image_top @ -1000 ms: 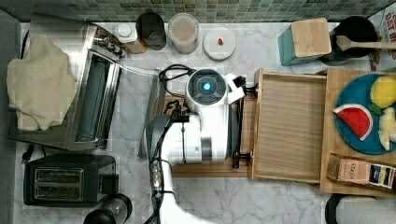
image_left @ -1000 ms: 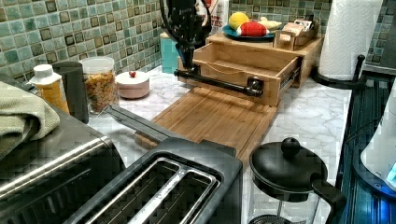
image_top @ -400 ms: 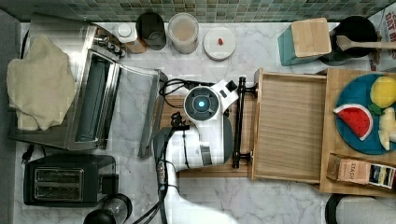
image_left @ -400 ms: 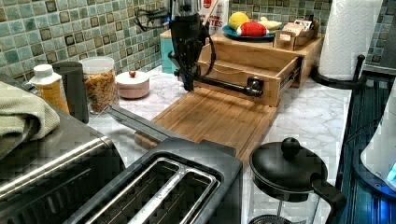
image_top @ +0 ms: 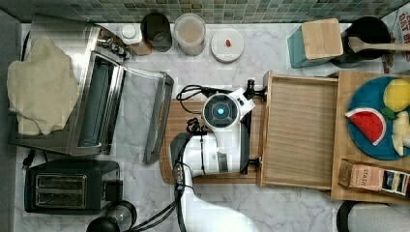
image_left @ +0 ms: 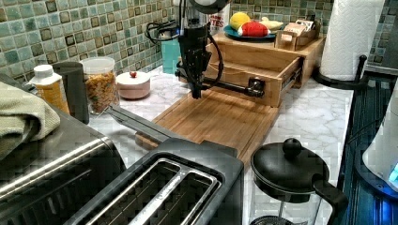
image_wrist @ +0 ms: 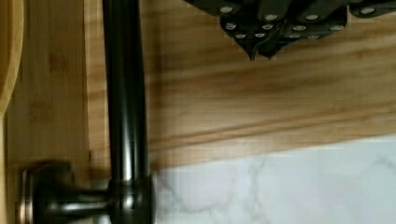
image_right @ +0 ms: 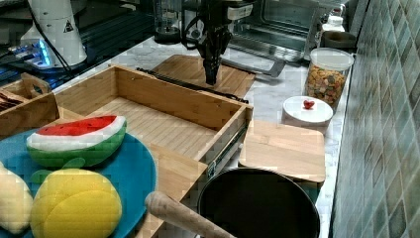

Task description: Close the drawer.

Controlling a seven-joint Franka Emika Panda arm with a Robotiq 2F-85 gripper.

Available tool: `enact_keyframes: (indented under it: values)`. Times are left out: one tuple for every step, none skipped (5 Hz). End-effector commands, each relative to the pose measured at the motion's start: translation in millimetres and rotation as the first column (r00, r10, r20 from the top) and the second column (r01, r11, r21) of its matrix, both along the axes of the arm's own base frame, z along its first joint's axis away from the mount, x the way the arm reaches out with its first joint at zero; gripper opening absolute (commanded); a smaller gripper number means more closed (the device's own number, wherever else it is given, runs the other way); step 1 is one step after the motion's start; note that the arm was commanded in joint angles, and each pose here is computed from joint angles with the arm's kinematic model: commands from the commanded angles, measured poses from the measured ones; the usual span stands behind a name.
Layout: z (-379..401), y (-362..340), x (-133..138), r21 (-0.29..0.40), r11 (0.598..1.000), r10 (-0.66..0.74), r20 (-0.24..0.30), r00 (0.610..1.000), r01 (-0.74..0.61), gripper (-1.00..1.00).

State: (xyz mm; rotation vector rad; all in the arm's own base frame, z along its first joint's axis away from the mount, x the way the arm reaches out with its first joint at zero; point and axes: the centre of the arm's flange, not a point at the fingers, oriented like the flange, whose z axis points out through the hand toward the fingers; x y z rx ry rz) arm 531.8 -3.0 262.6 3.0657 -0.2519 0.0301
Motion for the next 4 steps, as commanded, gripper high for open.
enact_keyframes:
  values:
    - [13,-75,-17,-0.080,0.996,-0.039,-0.014,0.999,0.038,-1.00]
    - [15,-108,-21,-0.073,0.997,0.002,0.014,1.000,-0.001,-1.00]
    - [23,-140,-26,-0.084,0.996,0.014,0.063,0.998,-0.008,-1.00]
    - [29,-167,-32,-0.085,0.996,-0.005,0.098,0.995,0.014,-1.00]
